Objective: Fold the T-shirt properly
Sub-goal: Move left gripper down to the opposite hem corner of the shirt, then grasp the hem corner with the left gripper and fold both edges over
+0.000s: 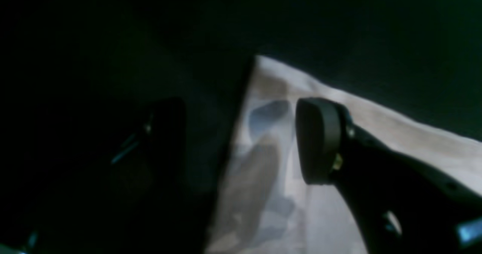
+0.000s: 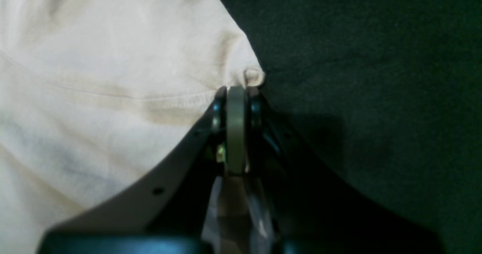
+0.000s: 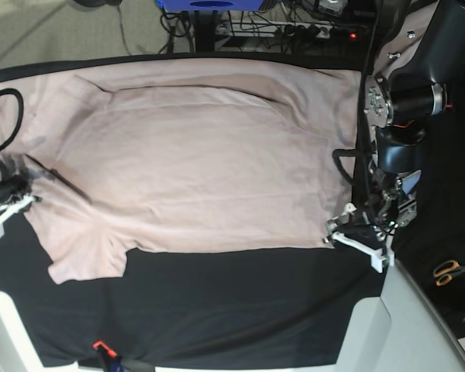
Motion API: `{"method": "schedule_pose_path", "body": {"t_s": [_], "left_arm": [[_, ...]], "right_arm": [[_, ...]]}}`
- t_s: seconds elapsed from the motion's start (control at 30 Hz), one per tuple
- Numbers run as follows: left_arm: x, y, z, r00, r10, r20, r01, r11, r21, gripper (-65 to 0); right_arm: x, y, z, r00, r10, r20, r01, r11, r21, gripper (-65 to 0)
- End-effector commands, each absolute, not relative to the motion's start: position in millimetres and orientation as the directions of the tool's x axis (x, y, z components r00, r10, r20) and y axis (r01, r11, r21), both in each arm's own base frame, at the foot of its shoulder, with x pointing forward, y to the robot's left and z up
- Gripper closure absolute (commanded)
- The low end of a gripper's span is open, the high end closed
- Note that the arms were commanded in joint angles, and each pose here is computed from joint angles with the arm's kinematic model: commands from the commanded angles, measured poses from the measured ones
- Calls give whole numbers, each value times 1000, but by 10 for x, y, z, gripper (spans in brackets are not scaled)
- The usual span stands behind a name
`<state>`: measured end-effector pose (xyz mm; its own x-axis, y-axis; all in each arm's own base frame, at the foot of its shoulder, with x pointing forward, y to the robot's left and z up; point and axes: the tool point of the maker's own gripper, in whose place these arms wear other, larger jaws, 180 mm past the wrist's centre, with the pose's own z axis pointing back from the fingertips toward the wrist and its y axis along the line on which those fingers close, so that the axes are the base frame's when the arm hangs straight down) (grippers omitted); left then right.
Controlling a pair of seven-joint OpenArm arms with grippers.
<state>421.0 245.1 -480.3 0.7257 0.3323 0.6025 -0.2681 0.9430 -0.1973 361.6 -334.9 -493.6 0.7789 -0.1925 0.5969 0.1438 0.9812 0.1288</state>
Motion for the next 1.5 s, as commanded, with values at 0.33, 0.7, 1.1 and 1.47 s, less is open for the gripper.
{"method": "schedule_pose_path", "body": {"t_s": [0.33, 0.7, 1.1, 1.47], "left_arm": [[4286, 2255, -4784, 757, 269, 595, -200, 963, -181, -446], [4233, 2143, -4878, 785, 239, 572, -173, 970, -169, -51], [4392, 2200, -4723, 728, 237, 643, -168, 971, -167, 0], [4273, 2353, -4291, 687, 116, 717, -82, 993, -82, 0]], "right_arm": [[3692, -3475, -4824, 766, -182, 617, 147, 983, 107, 0], [3694, -3476, -4822, 765, -182, 618, 147, 983, 107, 0], [3798, -3429, -4731, 743, -166, 648, 124, 986, 110, 0], [3805, -3527, -4391, 643, -170, 747, 118, 985, 123, 0]]}}
